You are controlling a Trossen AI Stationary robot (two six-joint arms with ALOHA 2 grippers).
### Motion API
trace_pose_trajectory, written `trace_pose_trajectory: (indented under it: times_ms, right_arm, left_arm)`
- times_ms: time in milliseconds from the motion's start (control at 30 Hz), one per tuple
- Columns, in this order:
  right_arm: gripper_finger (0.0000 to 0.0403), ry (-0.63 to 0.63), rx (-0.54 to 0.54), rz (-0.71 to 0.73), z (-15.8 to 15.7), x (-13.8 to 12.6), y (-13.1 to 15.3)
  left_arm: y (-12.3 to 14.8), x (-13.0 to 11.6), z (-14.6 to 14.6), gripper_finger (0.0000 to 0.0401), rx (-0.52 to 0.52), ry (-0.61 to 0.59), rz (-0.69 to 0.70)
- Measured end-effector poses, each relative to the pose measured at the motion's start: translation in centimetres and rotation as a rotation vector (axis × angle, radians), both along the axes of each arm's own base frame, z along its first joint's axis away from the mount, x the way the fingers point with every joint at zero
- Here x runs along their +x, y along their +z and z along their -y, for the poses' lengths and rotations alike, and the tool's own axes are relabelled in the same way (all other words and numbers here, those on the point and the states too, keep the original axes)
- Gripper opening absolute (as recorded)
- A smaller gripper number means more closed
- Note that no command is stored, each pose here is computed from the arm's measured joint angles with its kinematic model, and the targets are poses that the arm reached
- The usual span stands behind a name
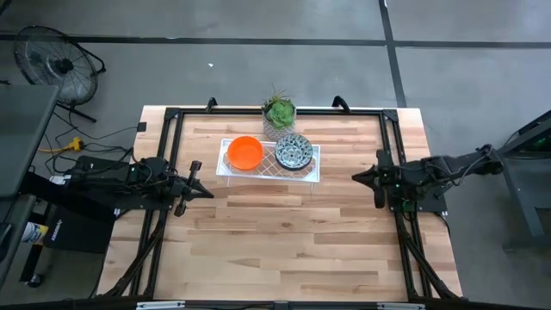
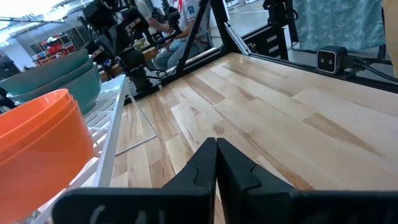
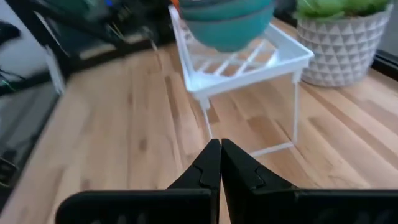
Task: Pick & Place Mini bowls
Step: Return to Home Position
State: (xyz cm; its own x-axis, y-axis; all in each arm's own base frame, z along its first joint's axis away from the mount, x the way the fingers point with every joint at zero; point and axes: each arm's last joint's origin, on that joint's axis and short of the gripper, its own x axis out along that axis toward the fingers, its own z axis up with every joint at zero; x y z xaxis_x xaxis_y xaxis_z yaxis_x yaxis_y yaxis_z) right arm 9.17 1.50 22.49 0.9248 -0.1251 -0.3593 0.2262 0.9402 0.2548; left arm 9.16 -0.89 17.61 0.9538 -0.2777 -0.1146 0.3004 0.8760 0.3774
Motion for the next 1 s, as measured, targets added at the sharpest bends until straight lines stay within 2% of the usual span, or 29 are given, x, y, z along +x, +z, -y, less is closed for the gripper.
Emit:
trace_pose_trajectory:
  times_ms: [133,333,500,633,767,1000]
  right_arm:
    - [0.0000,0.043,0.015,0.101,0.1,-0.1,-0.9]
    - [0.0000,0.130,0.089,0.158,0.0,0.5,-3.2]
    - [0.0000,0.144,0.065,0.201,0.0,0.8,-3.9]
    - [0.0000,0.146,0.069,0.179,0.3,1.0,-4.9]
    - [0.0000,0.193,0.101,0.284,0.3,1.4,-5.2]
    - [0.0000,0.220,0.138,0.252,0.6,1.5,-6.8]
  left_arm:
    - [0.0,0.0,0.0,0.0000,0.000,0.000,0.000]
    - [0.0,0.0,0.0,0.0000,0.000,0.000,0.000]
    - [0.0,0.0,0.0,0.0000,0.000,0.000,0.000]
    - [0.0,0.0,0.0,0.0000,0.000,0.000,0.000]
    - [0.0,0.0,0.0,0.0000,0.000,0.000,0.000]
    - [0.0,0.0,0.0,0.0000,0.000,0.000,0.000]
